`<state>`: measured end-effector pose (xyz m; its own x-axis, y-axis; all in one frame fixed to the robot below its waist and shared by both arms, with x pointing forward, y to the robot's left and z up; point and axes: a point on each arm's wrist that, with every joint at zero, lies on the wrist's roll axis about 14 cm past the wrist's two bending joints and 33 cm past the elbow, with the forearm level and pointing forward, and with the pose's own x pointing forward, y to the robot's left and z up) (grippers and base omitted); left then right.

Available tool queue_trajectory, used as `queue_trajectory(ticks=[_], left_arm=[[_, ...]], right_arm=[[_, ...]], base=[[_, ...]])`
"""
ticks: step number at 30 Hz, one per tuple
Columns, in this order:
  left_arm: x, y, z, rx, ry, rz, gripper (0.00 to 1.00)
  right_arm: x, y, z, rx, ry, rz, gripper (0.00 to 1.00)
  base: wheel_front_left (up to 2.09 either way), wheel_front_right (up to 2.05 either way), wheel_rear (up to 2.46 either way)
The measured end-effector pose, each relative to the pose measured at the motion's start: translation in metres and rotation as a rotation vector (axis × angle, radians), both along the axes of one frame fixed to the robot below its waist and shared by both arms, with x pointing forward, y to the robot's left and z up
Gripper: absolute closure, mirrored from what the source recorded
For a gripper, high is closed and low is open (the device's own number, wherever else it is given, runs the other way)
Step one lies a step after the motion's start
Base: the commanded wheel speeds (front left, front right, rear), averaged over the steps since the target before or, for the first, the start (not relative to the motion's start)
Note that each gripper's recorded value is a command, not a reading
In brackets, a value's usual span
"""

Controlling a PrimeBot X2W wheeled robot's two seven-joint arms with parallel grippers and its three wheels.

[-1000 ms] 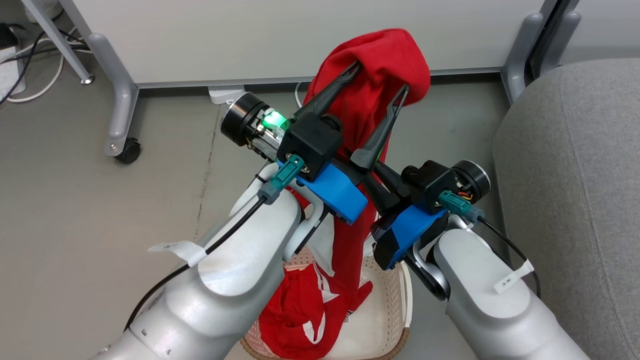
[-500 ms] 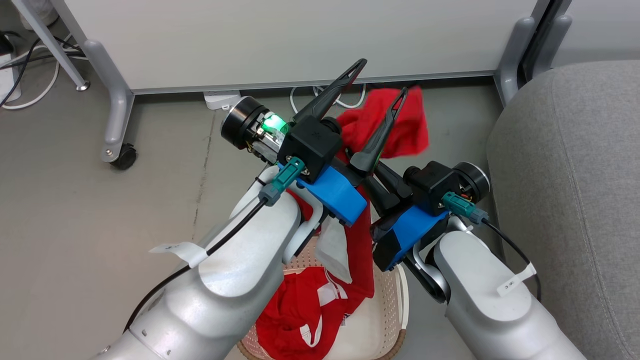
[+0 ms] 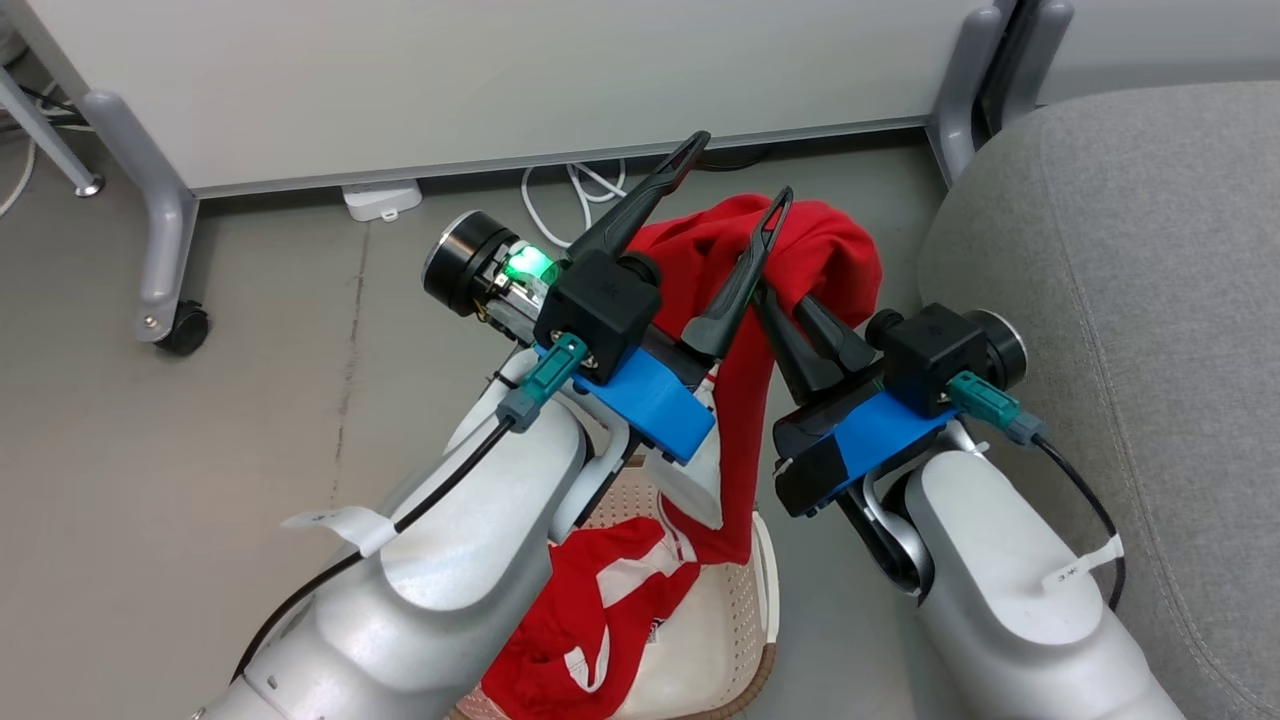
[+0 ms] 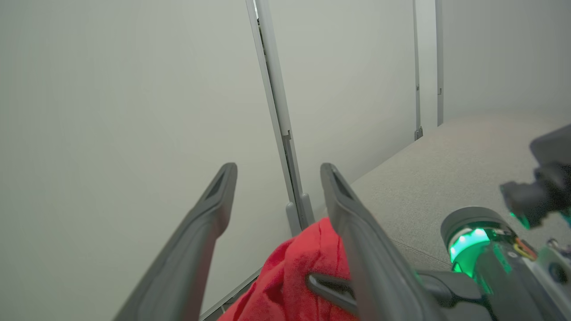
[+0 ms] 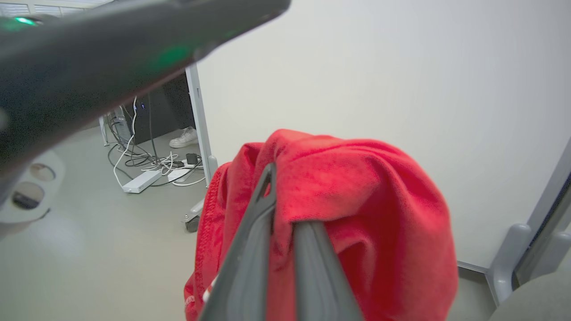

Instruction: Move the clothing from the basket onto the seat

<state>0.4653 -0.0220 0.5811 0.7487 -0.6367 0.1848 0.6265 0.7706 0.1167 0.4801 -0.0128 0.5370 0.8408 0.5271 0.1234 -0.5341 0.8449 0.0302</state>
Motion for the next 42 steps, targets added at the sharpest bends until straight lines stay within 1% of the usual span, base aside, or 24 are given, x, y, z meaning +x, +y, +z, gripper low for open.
queue_trajectory(ticks=[4, 10, 19, 26, 31, 38, 42], left_arm=[[-0.001, -0.011, -0.006, -0.011, 0.011, -0.031, 0.0], [-0.004, -0.032, -0.017, -0.018, 0.032, -0.102, 0.0], [-0.018, -0.073, -0.037, -0.027, 0.071, -0.23, 0.0], [-0.027, -0.098, -0.046, -0.033, 0.086, -0.313, 0.0], [-0.036, -0.117, -0.051, -0.036, 0.096, -0.375, 0.0], [-0.049, -0.136, -0.057, -0.037, 0.111, -0.444, 0.0], [-0.054, -0.142, -0.06, -0.035, 0.117, -0.464, 0.0]], right_arm=[[0.004, -0.022, 0.004, 0.002, -0.021, -0.062, 1.0], [0.008, -0.066, 0.009, 0.003, -0.044, -0.182, 1.0], [0.001, -0.134, 0.023, -0.001, -0.095, -0.365, 1.0], [-0.018, -0.184, 0.027, -0.008, -0.115, -0.503, 1.0], [-0.039, -0.217, 0.025, -0.018, -0.109, -0.6, 1.0], [-0.07, -0.245, 0.018, -0.038, -0.09, -0.692, 1.0], [-0.08, -0.254, 0.016, -0.041, -0.083, -0.723, 1.0]], base=[[0.0, 0.0, 0.0], [0.0, 0.0, 0.0], [0.0, 0.0, 0.0], [0.0, 0.0, 0.0], [0.0, 0.0, 0.0], [0.0, 0.0, 0.0], [0.0, 0.0, 0.0]])
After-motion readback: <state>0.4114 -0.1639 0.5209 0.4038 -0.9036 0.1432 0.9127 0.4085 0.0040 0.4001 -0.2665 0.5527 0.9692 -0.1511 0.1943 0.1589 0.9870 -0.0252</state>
